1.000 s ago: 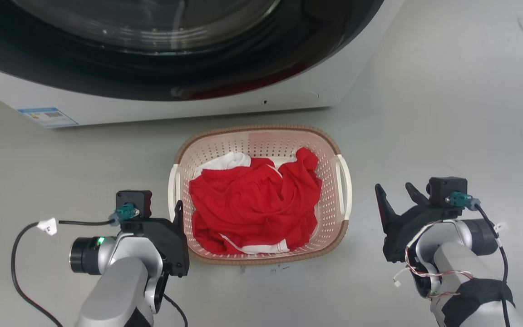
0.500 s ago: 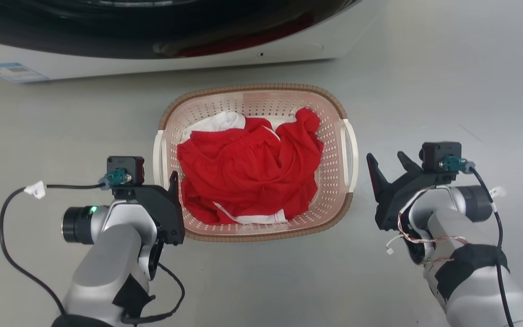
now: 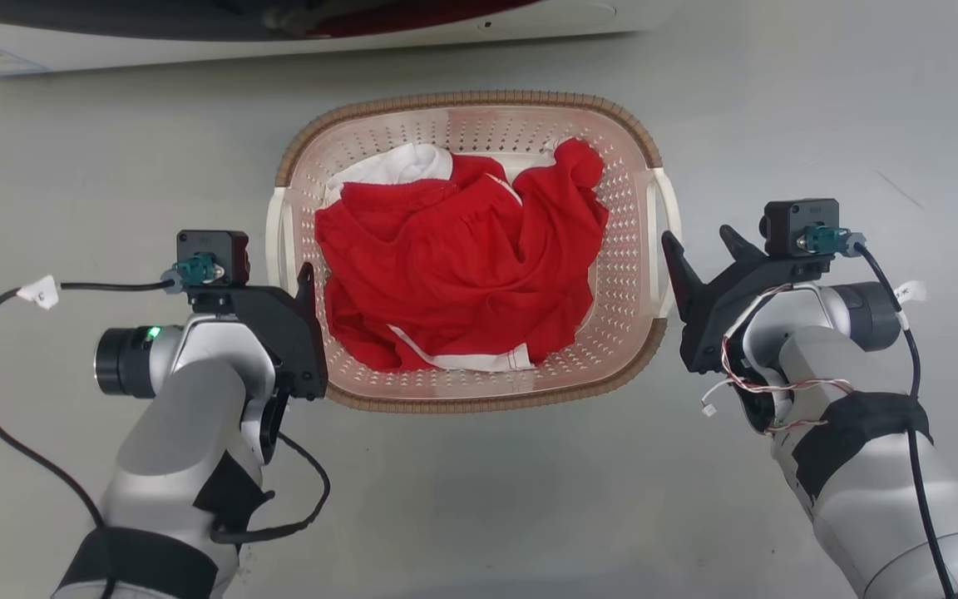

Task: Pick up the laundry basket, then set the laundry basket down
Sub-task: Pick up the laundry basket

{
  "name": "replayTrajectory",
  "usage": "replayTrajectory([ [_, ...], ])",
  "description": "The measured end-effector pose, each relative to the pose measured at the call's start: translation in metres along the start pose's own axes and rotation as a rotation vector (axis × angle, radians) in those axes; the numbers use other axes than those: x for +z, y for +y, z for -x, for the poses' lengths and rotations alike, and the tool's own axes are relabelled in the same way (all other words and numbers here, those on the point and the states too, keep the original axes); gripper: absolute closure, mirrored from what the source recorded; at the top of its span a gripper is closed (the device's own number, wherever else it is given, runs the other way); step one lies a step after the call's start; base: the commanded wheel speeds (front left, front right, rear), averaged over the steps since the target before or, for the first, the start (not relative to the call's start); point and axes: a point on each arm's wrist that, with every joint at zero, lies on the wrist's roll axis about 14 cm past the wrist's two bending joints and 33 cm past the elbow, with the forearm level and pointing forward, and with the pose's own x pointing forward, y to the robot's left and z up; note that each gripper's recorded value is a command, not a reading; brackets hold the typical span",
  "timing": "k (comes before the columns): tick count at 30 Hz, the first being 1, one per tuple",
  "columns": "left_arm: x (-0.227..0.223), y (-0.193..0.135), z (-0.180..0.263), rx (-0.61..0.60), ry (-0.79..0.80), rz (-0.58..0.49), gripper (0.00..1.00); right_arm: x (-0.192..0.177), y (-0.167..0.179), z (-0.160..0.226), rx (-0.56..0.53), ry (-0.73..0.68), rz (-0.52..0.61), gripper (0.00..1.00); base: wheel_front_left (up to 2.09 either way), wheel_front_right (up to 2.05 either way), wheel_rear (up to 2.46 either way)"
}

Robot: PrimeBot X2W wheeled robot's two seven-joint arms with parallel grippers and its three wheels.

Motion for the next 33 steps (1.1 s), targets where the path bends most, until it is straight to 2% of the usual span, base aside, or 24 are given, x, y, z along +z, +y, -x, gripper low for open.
replayTrajectory([
  [22,-0.012,0.015,-0.033,0.014,0.04,-0.001,0.0,-0.03,0.017,-0.039,0.064,0.077,0.003,0.0,0.0,0.0,0.0],
  [23,-0.014,0.016,-0.033,0.016,0.044,0.0,0.35,-0.03,0.017,-0.04,0.066,0.077,0.004,0.16,0.0,0.0,0.0],
  [24,-0.015,0.018,-0.033,0.019,0.048,0.0,0.64,-0.029,0.019,-0.041,0.069,0.076,0.003,0.65,0.0,0.0,0.0],
  [25,-0.015,0.018,-0.033,0.019,0.046,0.001,1.0,-0.028,0.02,-0.042,0.073,0.074,0.005,1.0,0.0,0.0,0.0],
  [33,-0.018,0.014,-0.034,0.003,0.048,0.007,1.0,-0.028,0.025,-0.044,0.08,0.07,-0.01,1.0,0.0,0.0,0.0],
])
